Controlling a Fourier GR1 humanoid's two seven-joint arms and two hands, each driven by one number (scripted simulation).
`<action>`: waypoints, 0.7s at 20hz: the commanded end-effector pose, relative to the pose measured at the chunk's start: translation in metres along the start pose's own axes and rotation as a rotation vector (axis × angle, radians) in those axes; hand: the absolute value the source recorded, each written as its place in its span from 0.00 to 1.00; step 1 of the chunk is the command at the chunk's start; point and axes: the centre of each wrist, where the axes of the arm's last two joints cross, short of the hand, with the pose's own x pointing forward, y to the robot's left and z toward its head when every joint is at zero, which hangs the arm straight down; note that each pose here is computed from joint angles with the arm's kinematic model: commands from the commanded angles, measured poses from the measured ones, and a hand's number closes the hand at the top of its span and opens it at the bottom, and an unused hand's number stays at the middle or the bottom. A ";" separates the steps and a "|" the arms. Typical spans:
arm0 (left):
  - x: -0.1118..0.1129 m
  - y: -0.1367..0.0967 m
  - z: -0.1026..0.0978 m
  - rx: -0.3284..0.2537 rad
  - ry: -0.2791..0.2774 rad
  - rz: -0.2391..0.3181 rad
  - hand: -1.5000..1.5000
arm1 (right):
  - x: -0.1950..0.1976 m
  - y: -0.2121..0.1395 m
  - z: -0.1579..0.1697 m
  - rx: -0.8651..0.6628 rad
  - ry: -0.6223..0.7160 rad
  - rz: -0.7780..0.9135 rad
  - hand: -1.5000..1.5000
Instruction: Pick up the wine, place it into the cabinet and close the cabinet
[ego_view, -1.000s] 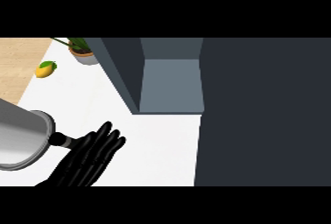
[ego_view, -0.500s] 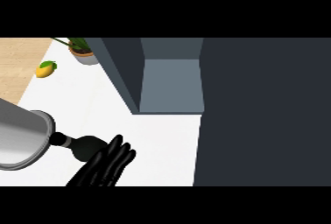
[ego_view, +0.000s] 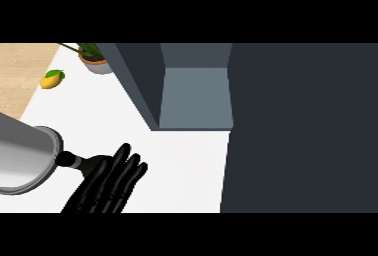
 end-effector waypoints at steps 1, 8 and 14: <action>0.014 0.016 0.008 0.042 0.014 0.025 0.00 | 0.029 0.009 0.008 0.038 -0.051 -0.039 0.00; -0.017 0.042 0.001 0.141 0.005 -0.027 0.00 | 0.014 0.012 0.014 0.033 -0.013 -0.020 0.00; -0.014 0.078 0.009 0.248 -0.017 -0.089 0.00 | 0.029 0.015 0.025 0.045 -0.036 -0.038 0.00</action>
